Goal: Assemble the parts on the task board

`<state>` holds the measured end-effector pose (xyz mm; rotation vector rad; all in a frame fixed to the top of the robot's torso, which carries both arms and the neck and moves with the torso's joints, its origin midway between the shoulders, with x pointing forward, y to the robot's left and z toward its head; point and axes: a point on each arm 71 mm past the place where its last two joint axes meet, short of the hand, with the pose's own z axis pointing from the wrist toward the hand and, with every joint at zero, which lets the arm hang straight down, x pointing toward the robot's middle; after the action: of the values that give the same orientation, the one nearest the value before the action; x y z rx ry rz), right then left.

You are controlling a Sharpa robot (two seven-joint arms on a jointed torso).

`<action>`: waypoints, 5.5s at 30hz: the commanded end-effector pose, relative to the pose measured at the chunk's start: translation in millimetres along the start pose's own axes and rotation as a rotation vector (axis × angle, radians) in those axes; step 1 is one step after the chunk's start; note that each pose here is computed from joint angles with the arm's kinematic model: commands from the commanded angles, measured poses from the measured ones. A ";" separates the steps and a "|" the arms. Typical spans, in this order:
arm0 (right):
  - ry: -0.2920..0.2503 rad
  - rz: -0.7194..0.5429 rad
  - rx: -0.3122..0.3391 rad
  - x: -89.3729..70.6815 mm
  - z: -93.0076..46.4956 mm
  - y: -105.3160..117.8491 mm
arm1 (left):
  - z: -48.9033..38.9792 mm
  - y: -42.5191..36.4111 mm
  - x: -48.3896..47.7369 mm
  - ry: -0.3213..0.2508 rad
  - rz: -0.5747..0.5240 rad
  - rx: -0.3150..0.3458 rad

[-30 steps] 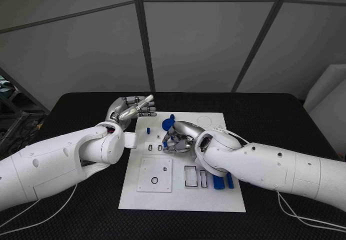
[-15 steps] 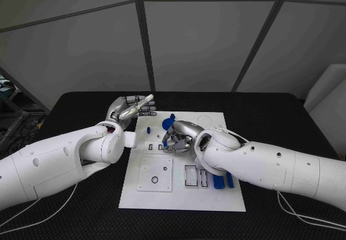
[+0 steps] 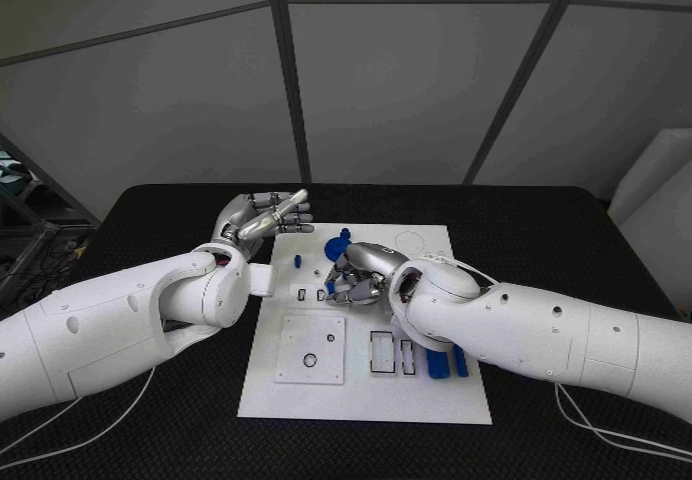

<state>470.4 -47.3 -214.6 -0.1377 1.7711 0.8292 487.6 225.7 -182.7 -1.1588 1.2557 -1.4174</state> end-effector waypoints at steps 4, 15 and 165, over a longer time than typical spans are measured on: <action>0.033 -0.022 0.020 4.4 -0.3 -2.9 | 0.9 -1.0 1.7 0.014 -0.004 0.003; 0.030 -0.015 0.022 4.2 -0.4 -3.1 | 1.1 -0.9 1.6 0.013 -0.004 0.003; -0.282 0.413 -0.009 -131.7 -61.3 -84.6 | 44.2 26.3 61.9 0.635 1.238 -0.656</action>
<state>511.3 -187.9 -131.2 0.3449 1.5454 1.0873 521.7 155.5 -201.8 -0.0586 2.3759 -0.3875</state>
